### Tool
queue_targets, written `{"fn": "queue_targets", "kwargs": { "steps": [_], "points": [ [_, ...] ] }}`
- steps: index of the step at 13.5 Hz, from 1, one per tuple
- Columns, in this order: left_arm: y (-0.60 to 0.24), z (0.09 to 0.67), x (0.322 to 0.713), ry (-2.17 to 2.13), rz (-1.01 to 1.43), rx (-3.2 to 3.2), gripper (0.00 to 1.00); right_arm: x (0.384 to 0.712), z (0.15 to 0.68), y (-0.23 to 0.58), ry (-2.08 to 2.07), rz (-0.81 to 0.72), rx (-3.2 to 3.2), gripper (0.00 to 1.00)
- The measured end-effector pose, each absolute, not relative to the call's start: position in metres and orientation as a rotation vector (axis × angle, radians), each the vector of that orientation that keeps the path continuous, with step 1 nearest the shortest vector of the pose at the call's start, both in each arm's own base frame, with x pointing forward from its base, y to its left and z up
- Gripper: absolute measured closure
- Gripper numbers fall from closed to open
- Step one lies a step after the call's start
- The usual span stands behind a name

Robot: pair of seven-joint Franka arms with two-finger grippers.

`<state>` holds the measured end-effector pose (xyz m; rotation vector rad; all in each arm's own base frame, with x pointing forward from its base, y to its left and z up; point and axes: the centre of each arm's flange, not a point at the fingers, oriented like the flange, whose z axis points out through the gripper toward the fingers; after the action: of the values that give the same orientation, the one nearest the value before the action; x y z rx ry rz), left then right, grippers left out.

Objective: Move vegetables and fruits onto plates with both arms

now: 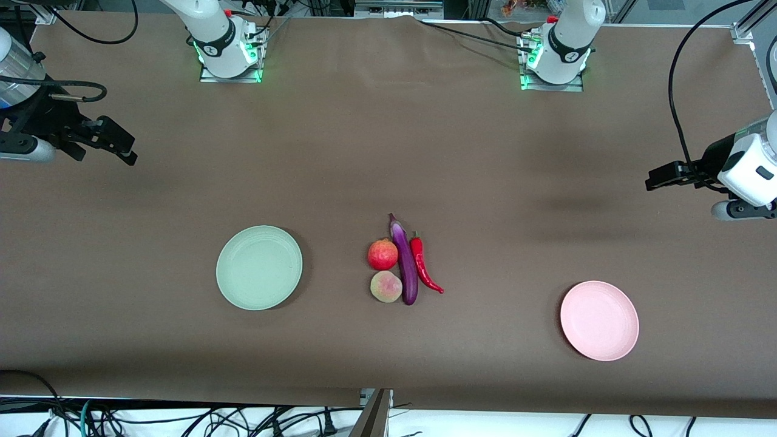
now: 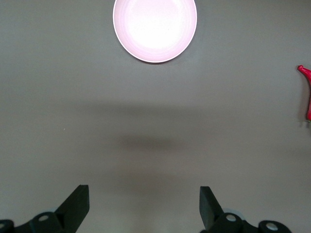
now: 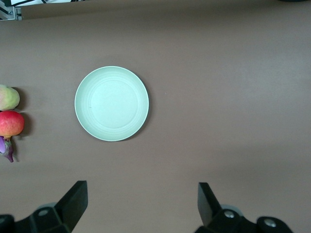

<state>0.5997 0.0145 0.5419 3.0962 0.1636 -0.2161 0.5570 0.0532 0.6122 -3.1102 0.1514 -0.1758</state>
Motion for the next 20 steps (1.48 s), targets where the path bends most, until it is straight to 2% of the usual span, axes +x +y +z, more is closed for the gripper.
{"fn": "queue_targets", "kwargs": {
  "steps": [20],
  "points": [
    [0.02, 0.53, 0.609, 0.178, -0.236, 3.096, 0.0, 0.559, 0.608, 0.054, 0.15, -0.166, -3.112, 0.0]
  ]
}}
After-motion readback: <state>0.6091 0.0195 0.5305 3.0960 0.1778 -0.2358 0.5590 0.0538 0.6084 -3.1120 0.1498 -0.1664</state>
